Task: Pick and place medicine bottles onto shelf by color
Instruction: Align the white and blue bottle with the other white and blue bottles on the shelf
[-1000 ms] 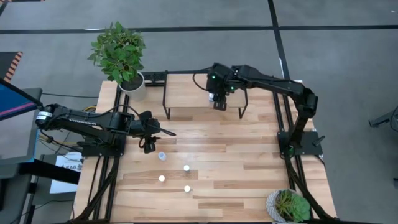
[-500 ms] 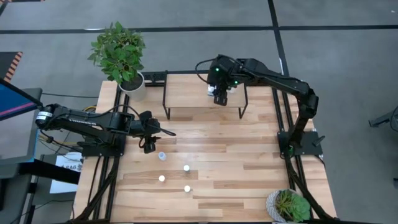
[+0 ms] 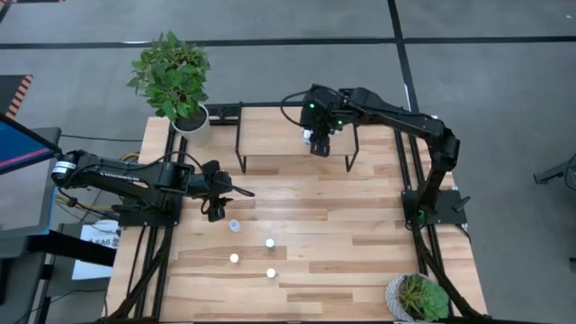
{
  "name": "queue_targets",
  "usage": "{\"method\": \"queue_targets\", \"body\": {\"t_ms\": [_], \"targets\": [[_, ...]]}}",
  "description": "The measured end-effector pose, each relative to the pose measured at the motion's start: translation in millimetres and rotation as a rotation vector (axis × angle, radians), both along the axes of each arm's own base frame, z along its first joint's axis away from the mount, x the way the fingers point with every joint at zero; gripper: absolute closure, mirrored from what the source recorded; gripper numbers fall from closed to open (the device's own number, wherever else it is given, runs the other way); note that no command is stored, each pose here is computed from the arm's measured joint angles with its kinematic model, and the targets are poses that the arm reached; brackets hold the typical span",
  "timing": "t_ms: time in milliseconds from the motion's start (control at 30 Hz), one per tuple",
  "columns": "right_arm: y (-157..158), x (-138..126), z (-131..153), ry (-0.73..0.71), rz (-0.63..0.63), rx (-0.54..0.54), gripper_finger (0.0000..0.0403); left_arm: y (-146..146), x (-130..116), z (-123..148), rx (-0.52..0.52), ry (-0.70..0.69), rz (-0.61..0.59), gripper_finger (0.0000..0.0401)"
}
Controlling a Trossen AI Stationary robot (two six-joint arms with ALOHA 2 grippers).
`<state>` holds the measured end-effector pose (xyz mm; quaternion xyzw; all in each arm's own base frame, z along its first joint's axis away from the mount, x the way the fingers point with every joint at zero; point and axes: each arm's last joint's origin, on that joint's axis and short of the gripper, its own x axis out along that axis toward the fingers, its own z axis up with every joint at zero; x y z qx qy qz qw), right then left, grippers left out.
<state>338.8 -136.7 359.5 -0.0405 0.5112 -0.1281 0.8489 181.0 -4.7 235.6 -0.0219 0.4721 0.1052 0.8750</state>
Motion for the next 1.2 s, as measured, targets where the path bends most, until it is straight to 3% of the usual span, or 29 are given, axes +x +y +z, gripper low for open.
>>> {"method": "queue_targets", "body": {"t_ms": [533, 867, 1200], "targets": [[-10, 8, -19, 0.057, -0.018, 0.023, 0.0173, 0, 0, 0, -0.003, 0.000, 0.002, 0.0239], [-15, 5, -15, 0.035, -0.043, 0.023, 0.0173, 0, -1, 0, -0.002, 0.009, 0.001, 0.0239], [-13, 5, -16, 0.054, -0.012, 0.014, 0.0147, 0, -1, 0, 0.000, 0.009, 0.000, 0.0239]]}}
